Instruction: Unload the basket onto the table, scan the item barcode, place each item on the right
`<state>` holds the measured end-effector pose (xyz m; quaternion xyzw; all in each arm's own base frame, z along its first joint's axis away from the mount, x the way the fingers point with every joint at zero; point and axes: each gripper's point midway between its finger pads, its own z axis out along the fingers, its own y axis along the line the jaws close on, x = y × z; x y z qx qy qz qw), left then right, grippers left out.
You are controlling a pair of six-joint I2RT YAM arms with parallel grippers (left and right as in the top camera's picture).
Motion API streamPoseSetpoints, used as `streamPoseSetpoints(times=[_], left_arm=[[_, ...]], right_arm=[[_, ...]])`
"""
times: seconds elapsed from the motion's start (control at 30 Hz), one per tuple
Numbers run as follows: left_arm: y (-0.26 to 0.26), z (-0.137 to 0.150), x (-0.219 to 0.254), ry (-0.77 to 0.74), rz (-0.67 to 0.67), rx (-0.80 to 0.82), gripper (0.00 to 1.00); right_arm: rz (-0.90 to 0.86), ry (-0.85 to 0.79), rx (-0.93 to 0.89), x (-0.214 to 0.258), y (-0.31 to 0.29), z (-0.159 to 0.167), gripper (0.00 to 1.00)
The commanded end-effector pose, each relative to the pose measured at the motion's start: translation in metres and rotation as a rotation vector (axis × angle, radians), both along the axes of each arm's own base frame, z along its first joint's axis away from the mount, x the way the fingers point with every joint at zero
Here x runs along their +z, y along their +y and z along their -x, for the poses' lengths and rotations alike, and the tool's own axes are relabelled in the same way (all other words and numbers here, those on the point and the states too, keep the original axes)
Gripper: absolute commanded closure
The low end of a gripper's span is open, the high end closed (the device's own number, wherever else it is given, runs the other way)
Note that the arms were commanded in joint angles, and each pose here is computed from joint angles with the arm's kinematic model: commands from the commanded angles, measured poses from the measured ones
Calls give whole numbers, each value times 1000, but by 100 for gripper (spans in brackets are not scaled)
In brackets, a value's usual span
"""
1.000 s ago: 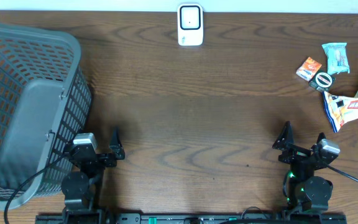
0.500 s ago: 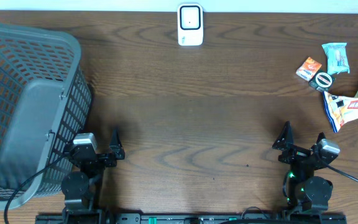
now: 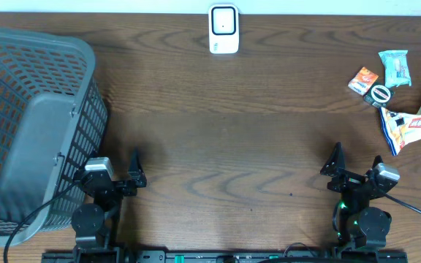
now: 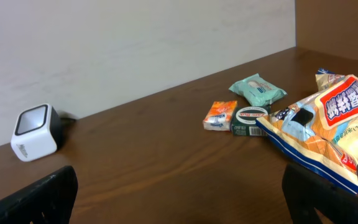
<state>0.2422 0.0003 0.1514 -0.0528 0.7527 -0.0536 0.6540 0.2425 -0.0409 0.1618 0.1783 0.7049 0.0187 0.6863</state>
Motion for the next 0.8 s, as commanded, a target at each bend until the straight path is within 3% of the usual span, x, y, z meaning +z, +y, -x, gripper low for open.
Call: streamPoseSetpoints(times=[0.0, 0.77], left_arm=[[-1, 1, -13, 31, 10, -4, 2], [-4, 1, -13, 31, 10, -15, 2]], right_arm=[[-13, -5, 2, 0, 0, 0, 1], [-13, -5, 2, 0, 0, 0, 1]])
